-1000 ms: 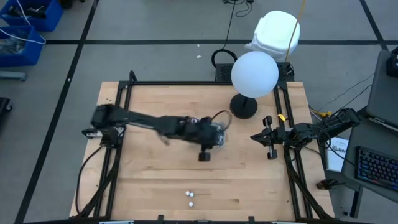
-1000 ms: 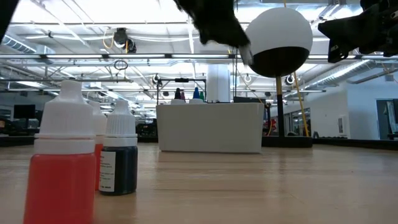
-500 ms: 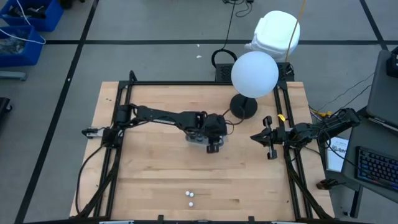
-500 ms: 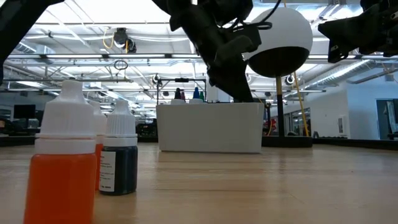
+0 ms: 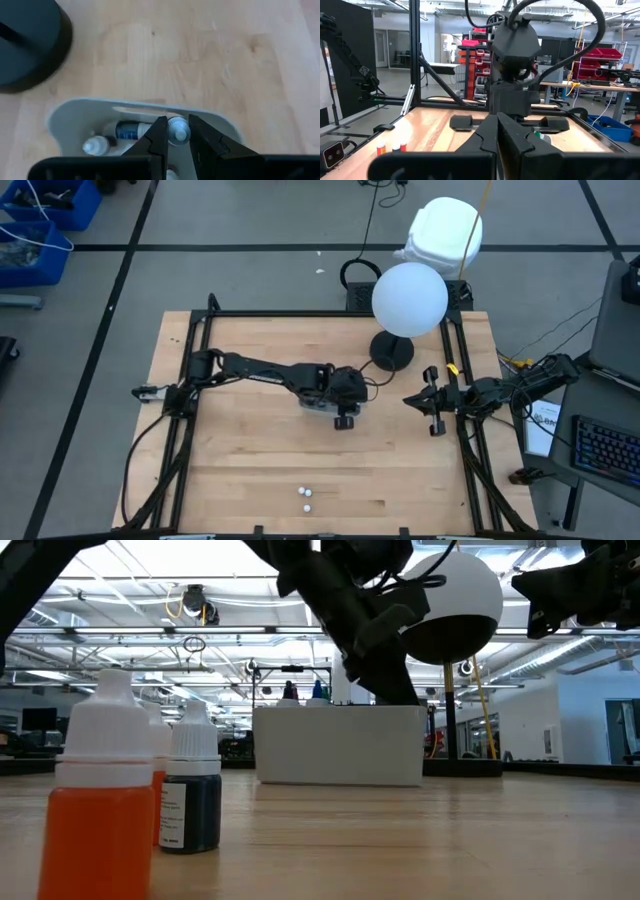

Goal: Pick & Place food coloring
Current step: Put the small blue food coloring bottle into the gray bin, then put the small orange food coloring bottle into the gray bin

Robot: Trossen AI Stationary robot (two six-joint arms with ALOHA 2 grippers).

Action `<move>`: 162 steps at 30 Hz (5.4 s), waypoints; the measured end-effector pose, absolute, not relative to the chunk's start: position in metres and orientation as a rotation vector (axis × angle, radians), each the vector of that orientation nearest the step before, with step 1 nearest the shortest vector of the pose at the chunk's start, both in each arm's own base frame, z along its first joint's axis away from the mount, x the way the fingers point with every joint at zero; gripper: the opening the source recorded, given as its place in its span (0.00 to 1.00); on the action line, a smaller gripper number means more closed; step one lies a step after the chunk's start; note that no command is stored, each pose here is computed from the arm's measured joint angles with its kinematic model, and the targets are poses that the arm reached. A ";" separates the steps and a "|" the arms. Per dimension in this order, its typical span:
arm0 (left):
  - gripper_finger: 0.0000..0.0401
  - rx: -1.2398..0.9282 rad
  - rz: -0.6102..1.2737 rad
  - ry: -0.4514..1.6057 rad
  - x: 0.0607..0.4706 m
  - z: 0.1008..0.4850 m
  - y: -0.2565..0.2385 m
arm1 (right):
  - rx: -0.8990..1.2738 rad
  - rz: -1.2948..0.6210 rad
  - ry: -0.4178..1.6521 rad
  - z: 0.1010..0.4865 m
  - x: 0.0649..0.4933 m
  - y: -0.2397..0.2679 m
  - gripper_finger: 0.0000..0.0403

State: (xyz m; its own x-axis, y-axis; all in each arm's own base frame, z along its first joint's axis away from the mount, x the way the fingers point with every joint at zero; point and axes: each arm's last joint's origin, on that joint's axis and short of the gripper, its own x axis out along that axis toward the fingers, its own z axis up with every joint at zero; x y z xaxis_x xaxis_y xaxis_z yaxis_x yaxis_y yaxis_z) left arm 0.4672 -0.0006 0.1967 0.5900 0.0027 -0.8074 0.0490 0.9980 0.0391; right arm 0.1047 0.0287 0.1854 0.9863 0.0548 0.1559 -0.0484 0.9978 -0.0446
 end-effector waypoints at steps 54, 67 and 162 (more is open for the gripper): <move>0.14 0.096 0.015 0.984 0.465 0.183 -0.001 | -0.042 0.052 -0.153 0.185 0.105 0.029 0.00; 0.19 0.099 0.006 0.983 0.469 0.174 0.000 | -0.045 0.052 -0.149 0.185 0.106 0.029 0.00; 0.02 -0.175 -0.125 0.182 0.098 0.164 -0.024 | -0.265 0.299 0.266 0.219 0.326 0.200 0.03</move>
State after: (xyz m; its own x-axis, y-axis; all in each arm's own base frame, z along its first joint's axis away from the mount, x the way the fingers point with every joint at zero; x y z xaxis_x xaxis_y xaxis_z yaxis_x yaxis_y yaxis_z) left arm 0.0982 -0.0238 0.1645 0.9758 -0.1392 -0.1686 0.1075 0.9770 -0.1844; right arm 0.3262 0.2000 0.2190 0.9215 0.2533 -0.2945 -0.3223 0.9217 -0.2157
